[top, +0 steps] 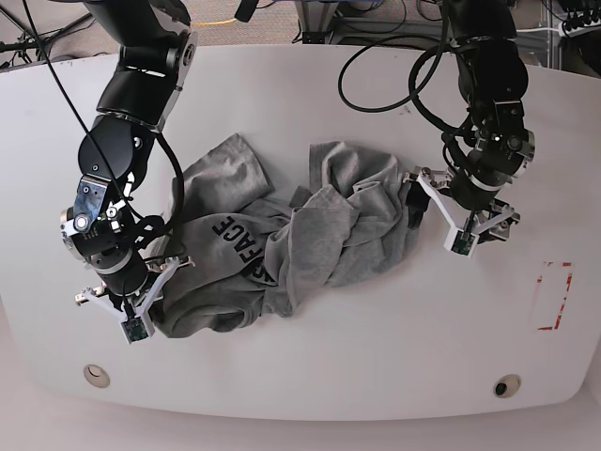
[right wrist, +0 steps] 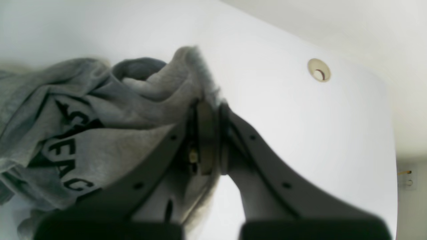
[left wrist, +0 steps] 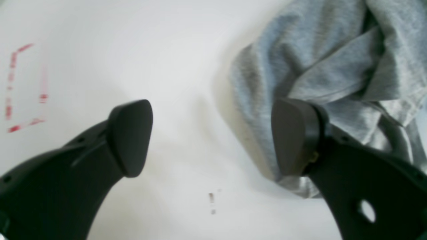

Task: Fold the T-shirt properly
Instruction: 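Pull both grippers apart, stretching the grey shirt between them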

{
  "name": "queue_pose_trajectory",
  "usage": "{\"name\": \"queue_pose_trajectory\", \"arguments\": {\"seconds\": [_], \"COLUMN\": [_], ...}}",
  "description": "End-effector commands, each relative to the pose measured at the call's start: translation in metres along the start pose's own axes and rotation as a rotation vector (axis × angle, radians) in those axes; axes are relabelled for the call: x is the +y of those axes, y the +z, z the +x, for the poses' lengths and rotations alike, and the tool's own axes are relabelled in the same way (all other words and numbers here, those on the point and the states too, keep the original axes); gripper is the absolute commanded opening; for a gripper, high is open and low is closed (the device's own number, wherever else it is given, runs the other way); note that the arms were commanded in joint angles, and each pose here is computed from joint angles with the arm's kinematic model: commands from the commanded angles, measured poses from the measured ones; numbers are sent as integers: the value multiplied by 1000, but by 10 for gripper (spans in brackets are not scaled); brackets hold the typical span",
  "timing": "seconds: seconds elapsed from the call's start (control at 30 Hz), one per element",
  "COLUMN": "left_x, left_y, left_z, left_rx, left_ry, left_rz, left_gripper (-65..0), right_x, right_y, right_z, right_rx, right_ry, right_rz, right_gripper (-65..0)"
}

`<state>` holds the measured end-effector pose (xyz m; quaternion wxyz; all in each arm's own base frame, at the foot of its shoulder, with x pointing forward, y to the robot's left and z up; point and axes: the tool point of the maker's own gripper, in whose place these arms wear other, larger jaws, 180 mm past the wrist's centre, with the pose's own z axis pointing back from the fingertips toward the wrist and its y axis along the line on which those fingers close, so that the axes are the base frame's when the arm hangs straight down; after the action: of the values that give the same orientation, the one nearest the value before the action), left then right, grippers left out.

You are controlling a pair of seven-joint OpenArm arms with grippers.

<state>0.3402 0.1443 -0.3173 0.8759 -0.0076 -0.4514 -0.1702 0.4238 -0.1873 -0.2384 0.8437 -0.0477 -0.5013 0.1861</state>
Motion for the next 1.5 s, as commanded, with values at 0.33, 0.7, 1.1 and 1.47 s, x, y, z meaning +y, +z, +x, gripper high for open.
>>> {"name": "queue_pose_trajectory", "arguments": {"seconds": [0.33,0.7,1.1,1.47], "left_x": [-19,-20,-20,11], "left_y": [-50,-76,-71,-23], "left_z": [-17,-26,-7,48], "left_rx": [2,58,7,-127], "left_ry": [115,154,142,12], "left_rz": [-101,-134,-125,-15], "left_gripper": [-114,-256,-650,-649], "right_x": [-3,0,3,-19], "right_y": [3,3,-10,-20], "right_z": [12,3,-16,7], "right_rx": [-49,-29,29,9], "right_ry": [8,6,-17,-19], "right_rz": [-8,-1,24,3], "right_gripper": [-650,-650,-650,-650]}}
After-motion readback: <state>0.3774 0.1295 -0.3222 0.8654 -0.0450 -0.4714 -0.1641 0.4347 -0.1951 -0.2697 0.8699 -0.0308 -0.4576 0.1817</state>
